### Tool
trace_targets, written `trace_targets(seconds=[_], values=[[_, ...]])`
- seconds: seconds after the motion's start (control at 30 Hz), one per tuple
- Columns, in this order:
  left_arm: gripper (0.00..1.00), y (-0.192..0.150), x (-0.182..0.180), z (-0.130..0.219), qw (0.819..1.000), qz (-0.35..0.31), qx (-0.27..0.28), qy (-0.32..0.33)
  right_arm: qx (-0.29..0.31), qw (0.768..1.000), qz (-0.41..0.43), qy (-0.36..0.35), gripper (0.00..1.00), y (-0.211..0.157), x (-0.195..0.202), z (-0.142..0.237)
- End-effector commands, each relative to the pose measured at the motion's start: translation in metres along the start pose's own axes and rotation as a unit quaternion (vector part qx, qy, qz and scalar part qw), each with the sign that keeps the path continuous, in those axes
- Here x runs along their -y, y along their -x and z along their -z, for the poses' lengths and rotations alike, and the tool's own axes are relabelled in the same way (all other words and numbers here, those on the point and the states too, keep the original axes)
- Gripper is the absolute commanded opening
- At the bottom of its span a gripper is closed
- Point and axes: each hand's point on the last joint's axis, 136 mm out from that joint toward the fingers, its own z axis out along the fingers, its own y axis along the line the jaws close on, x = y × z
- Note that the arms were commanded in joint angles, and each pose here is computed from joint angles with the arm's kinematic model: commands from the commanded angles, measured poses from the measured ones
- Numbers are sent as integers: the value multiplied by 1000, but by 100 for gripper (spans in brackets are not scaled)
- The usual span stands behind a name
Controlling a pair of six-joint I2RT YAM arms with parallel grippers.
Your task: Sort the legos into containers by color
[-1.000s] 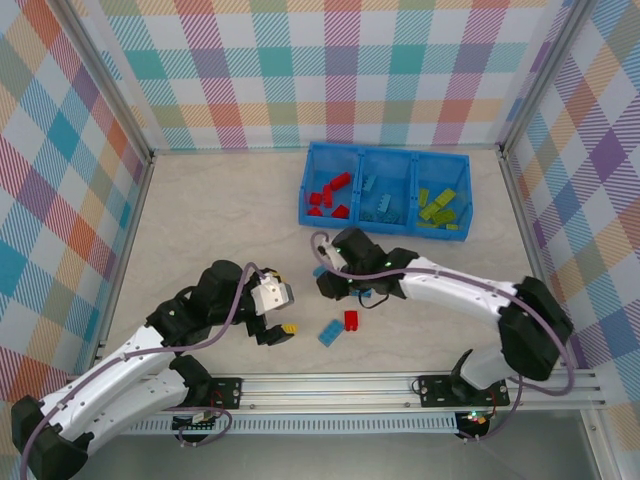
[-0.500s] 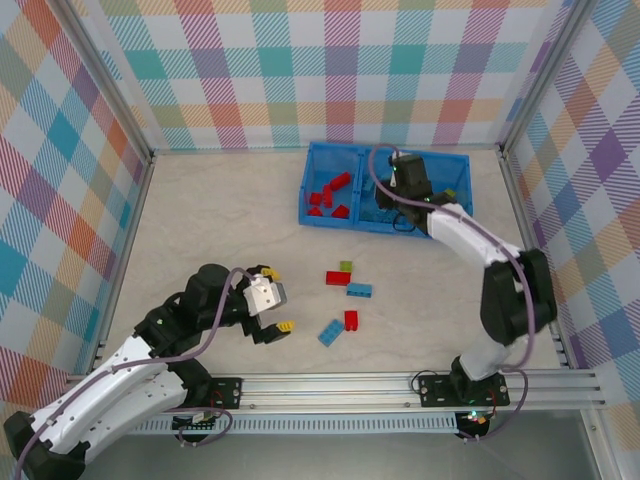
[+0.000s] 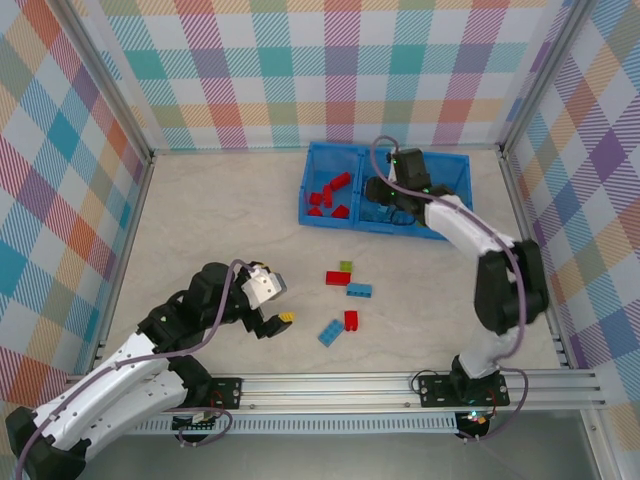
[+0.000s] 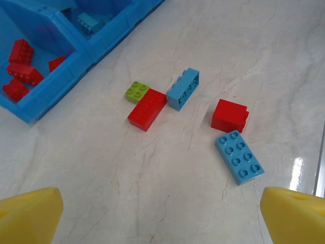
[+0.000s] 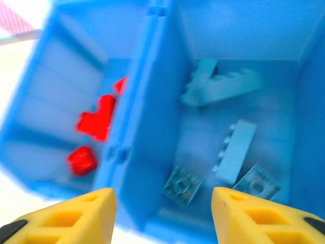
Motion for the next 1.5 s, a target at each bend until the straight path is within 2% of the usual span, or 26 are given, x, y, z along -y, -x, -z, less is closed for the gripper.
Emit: trace_targets(seconds=[0.0,0.13,0.2,0.3,0.37,0.43,0.53,0.7,0.87,1.0,1.13,1.27,1.47], values=[[100,18,-18,4,998,34,21,41,0,989,-7,145,56,-14,-53,55],[100,18,-46,2,986,135,-3,96,-56,978,4,201,58,-70,-74,93],[100,26,-52,-1,978,187,-12,96,-92,973,18,213,59,-99,-80,109],[100,45,-42,-13,973,228,-14,43,-146,959,49,238,63,-135,-92,135],[100,52,-33,-30,971,238,-15,0,-164,954,57,246,66,-153,-92,148],[100,51,-31,-52,971,239,-22,-16,-166,953,48,247,69,-164,-87,157],[100,48,-36,-88,981,192,-21,-22,-155,958,31,240,72,-174,-77,166],[100,25,-33,-139,998,35,-32,-46,-160,950,26,266,84,-189,-77,176],[100,0,-17,-172,986,-98,-62,-117,-166,949,34,267,99,-194,-74,180],[100,-10,-14,-186,969,-173,-85,-153,-164,950,37,262,100,-195,-73,179],[100,-14,-9,-190,955,-199,-108,-191,-165,952,38,256,100,-198,-69,177],[99,-32,-3,-191,938,-197,-161,-237,-162,955,36,248,100,-201,-65,174],[96,-47,-8,-204,932,-184,-204,-237,-156,956,43,247,100,-198,-65,169]])
